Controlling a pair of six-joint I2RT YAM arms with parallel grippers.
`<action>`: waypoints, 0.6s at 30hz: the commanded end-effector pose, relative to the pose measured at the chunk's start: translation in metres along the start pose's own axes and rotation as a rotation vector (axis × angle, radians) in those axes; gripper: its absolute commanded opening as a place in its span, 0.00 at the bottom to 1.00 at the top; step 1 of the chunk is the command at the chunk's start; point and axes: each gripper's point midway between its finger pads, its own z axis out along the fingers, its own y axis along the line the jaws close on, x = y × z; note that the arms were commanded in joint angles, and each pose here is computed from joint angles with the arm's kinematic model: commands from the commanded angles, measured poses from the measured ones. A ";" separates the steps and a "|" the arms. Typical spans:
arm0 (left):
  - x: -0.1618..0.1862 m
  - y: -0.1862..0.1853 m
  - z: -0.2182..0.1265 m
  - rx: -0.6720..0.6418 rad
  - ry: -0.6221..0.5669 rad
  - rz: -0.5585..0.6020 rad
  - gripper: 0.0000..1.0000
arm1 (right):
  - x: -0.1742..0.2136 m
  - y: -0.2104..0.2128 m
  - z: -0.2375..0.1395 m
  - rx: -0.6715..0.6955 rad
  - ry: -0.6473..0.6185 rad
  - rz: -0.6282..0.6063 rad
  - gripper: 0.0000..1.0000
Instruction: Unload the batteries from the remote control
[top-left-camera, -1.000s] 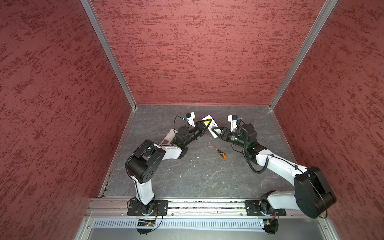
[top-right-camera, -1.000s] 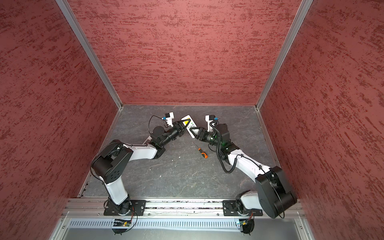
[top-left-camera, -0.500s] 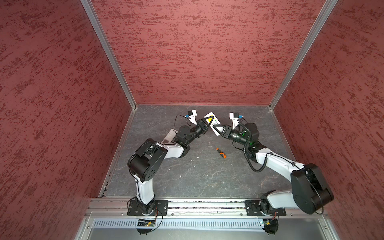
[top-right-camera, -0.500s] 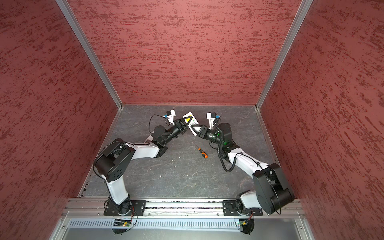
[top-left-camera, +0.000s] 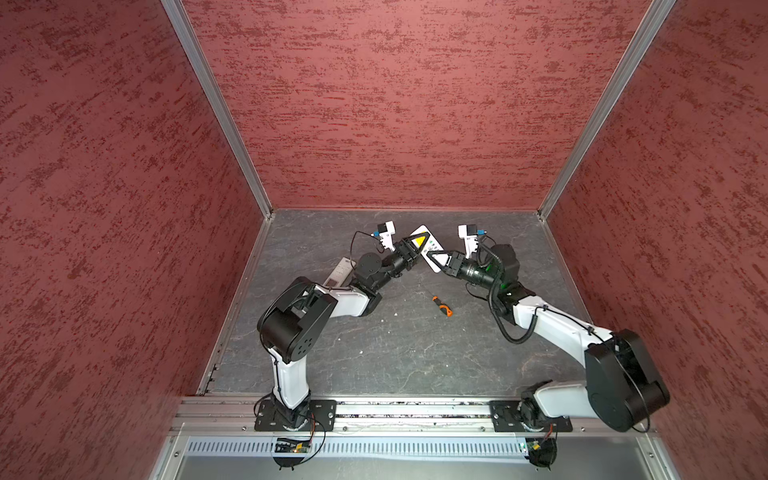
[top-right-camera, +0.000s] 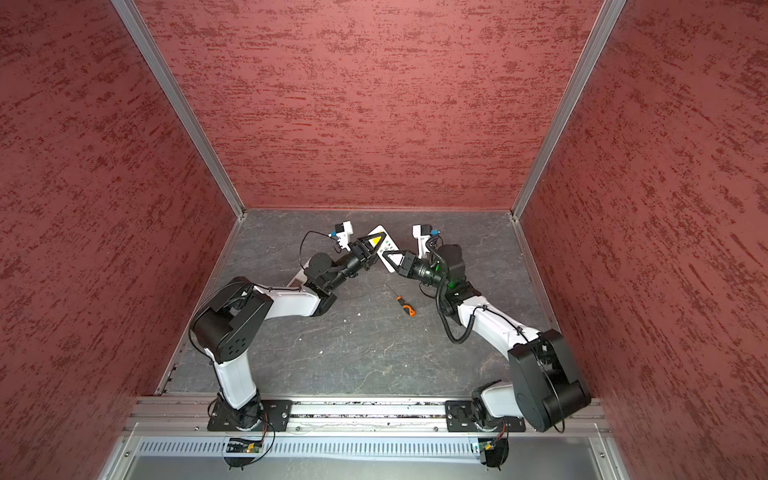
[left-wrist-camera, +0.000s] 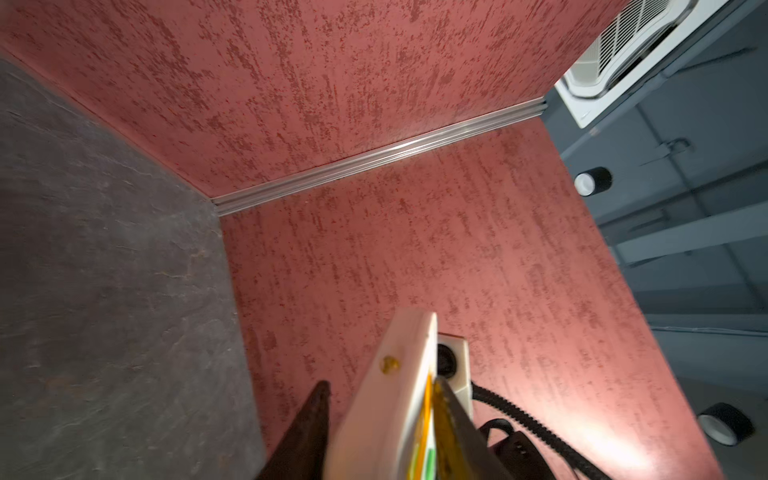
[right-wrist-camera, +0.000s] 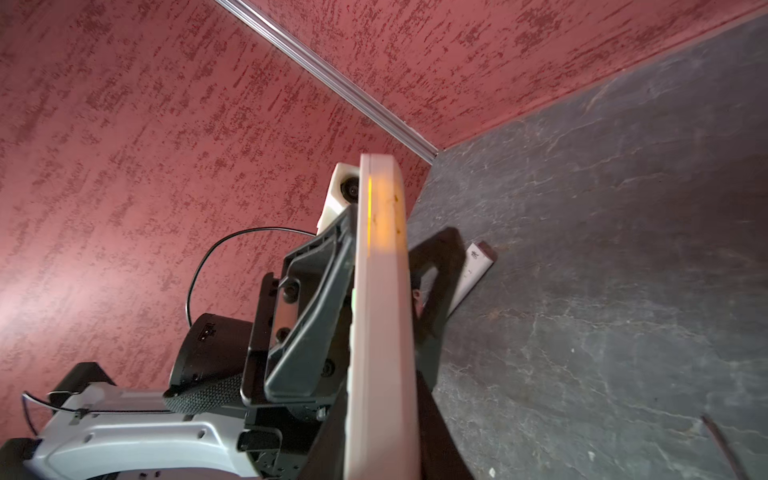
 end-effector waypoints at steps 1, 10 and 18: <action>-0.007 0.012 -0.014 -0.089 -0.011 0.013 0.66 | -0.010 0.007 -0.005 0.071 0.005 -0.167 0.07; -0.007 0.031 -0.070 -0.598 0.066 0.025 0.81 | 0.013 -0.042 -0.007 0.403 0.162 -0.513 0.04; -0.006 0.020 -0.103 -0.959 0.233 0.018 0.83 | 0.035 -0.034 0.005 0.552 0.200 -0.825 0.04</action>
